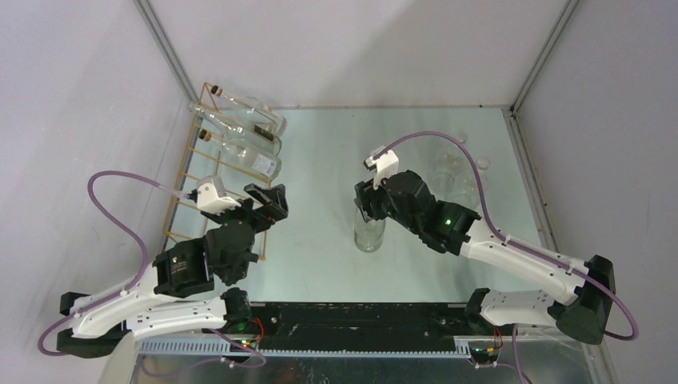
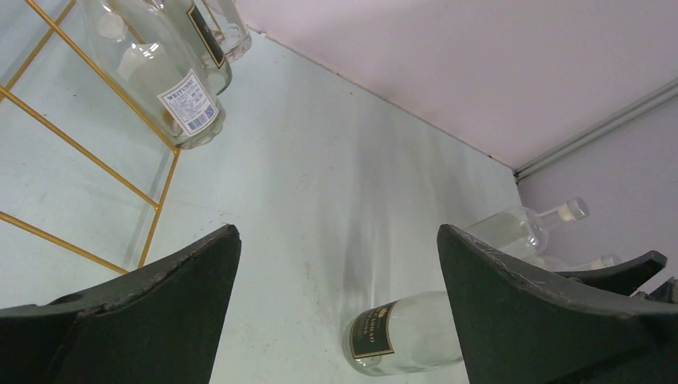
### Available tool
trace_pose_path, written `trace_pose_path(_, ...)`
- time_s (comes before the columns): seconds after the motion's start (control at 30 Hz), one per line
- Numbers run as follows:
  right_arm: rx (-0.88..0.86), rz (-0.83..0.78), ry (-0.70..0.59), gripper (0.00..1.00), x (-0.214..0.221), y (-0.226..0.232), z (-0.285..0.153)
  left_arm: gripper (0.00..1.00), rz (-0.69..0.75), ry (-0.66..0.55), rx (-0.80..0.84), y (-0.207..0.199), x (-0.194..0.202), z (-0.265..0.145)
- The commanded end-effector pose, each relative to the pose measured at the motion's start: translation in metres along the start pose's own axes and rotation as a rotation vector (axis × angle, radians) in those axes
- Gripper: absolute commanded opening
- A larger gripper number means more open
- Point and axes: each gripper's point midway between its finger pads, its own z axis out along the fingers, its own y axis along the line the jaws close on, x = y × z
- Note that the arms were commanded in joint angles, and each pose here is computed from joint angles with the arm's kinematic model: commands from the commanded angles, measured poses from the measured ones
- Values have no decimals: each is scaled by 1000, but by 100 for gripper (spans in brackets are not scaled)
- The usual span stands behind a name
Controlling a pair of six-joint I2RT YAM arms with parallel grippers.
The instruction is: Take the wine bottle off the wine rack
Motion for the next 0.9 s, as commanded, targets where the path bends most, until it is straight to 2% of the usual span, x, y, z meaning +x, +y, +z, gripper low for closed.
trace_pose_path(0.0,36,-18,-80,57,-25,-6,3,100,-32,-56,-48,7,-18,0)
trace_pose_path(0.23,32,0,-81,41,-28,-14,0,100,-52,-91,-70,25,-31,-5)
trace_pose_path(0.4,29,7,-104,12,-35,-16,-3,100,-37,-106,-83,30,-32,-5)
trace_pose_path(0.5,56,17,-140,4,-45,-25,-9,100,0,-115,-91,28,-40,-6)
trace_pose_path(0.57,78,23,-172,0,-55,-34,-14,100,38,-116,-95,25,-44,-5)
trace_pose_path(0.67,119,40,-204,0,-69,-57,-19,100,122,-99,-81,15,-43,-2)
trace_pose_path(0.87,237,17,-220,0,-86,-110,-27,100,223,58,-10,-5,-12,15)
